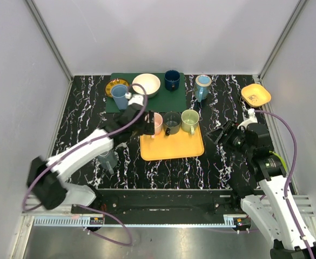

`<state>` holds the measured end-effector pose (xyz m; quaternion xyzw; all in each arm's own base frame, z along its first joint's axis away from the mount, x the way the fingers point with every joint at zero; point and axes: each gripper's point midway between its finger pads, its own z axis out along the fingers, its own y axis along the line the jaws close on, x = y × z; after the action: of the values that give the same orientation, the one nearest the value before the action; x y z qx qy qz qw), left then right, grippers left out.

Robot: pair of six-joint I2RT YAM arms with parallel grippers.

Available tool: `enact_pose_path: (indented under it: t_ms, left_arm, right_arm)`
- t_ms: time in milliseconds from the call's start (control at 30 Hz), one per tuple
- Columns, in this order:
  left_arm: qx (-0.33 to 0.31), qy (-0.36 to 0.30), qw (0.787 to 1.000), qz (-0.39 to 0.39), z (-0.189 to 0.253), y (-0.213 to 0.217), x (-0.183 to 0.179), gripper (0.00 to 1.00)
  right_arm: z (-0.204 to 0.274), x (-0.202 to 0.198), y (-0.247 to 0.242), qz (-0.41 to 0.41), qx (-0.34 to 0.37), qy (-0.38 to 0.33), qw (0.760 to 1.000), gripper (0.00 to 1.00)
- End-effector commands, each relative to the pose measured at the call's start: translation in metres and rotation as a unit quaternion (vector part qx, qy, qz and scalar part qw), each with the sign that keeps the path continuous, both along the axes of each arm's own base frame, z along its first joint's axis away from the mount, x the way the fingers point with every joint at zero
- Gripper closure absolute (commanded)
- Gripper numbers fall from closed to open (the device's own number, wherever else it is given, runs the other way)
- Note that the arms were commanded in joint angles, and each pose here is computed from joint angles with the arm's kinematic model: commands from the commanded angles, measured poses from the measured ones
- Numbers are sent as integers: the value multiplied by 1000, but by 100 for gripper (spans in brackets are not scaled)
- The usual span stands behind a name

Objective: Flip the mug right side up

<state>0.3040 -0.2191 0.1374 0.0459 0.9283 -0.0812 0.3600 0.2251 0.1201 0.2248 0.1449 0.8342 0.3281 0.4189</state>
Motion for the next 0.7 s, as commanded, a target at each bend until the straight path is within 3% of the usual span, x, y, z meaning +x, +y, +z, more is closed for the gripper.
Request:
enact_pose_path:
  t_ms: [0, 67, 100, 167, 233, 300, 467, 667]
  left_arm:
    - [-20, -112, 989, 96, 66, 56, -22, 1]
    - [-72, -138, 978, 140, 81, 73, -28, 1]
    - [-76, -130, 977, 154, 67, 85, -30, 1]
    - [-127, -124, 974, 144, 67, 79, -34, 1]
    - [-139, -112, 971, 157, 57, 82, -38, 1]
    - [-118, -101, 962, 226, 50, 105, -43, 1]
    - [-83, -103, 952, 277, 46, 124, -42, 1]
    - [-97, -37, 949, 299, 21, 104, -30, 1]
  right_arm:
    - [4, 8, 5, 8, 4, -23, 1000, 32]
    - [1, 9, 6, 9, 7, -22, 1000, 33]
    - [-1, 9, 6, 10, 7, -21, 1000, 33]
    - [-2, 8, 8, 15, 13, -18, 1000, 33]
    - [0, 8, 9, 17, 15, -20, 1000, 33]
    - [1, 8, 10, 18, 15, -23, 999, 33]
    - [-2, 8, 13, 27, 20, -21, 999, 33]
    - [-4, 9, 16, 32, 31, -23, 999, 33]
